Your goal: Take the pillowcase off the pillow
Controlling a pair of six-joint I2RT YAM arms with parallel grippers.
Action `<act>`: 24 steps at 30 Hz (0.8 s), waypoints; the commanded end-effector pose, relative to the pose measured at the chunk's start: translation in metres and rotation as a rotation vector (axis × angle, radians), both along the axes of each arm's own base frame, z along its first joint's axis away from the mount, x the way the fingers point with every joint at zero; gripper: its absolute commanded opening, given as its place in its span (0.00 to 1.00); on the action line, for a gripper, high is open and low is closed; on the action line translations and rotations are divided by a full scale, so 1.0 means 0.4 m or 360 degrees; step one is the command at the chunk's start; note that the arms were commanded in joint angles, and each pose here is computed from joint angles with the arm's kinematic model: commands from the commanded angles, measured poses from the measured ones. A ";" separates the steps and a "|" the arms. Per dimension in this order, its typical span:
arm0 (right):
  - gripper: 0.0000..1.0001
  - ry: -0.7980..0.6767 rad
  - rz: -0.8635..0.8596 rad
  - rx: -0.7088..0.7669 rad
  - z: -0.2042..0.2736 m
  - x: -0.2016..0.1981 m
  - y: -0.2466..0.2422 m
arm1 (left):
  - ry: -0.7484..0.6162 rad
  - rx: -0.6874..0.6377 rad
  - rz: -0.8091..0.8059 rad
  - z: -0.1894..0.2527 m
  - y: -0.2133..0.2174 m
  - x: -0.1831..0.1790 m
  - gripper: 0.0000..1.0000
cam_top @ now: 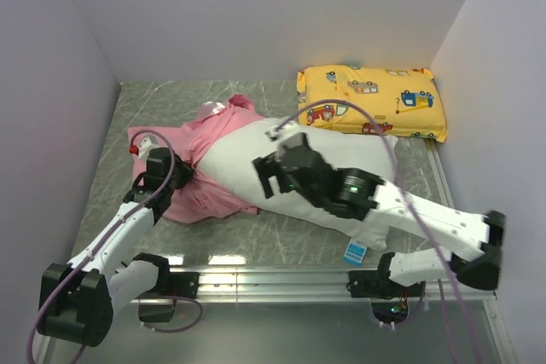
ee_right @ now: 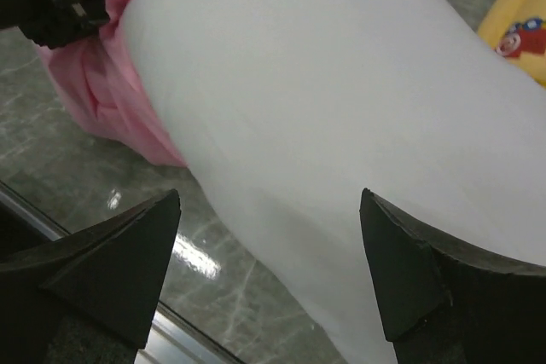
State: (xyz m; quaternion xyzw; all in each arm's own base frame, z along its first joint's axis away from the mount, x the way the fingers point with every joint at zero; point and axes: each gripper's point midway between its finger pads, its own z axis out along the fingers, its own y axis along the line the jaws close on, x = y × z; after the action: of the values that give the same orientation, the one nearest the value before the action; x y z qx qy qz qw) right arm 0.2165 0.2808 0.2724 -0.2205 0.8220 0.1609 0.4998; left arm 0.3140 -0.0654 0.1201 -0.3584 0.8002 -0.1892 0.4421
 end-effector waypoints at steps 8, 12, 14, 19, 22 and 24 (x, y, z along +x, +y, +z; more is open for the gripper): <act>0.91 -0.0051 -0.0068 -0.0721 -0.260 0.157 0.205 | 0.0041 0.0010 0.0005 -0.010 -0.016 -0.016 0.01; 0.20 0.0084 -0.0206 -0.0661 -0.304 0.190 0.136 | 0.0061 0.0046 0.0059 -0.021 0.008 -0.019 0.00; 0.00 0.0153 -0.0293 -0.0581 -0.307 0.209 0.073 | 0.0070 0.0036 0.0086 -0.029 0.022 -0.023 0.01; 0.00 0.0234 -0.0386 -0.0080 -0.165 0.212 -0.061 | 0.0061 0.0015 0.0202 -0.024 0.094 -0.018 0.00; 0.00 0.0175 -0.0486 0.0131 -0.085 0.221 -0.166 | 0.0057 0.0018 0.0261 -0.015 0.131 -0.015 0.01; 0.00 0.0153 -0.0515 0.0220 -0.040 0.214 -0.217 | 0.0044 0.0023 0.0284 -0.006 0.146 -0.009 0.01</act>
State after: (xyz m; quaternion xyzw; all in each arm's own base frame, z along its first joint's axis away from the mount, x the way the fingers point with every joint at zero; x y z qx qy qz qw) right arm 0.2917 0.2645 0.2083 -0.1321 0.8733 0.1792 0.4333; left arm 0.3147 -0.0776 0.1403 -0.3571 0.7861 -0.2706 0.4258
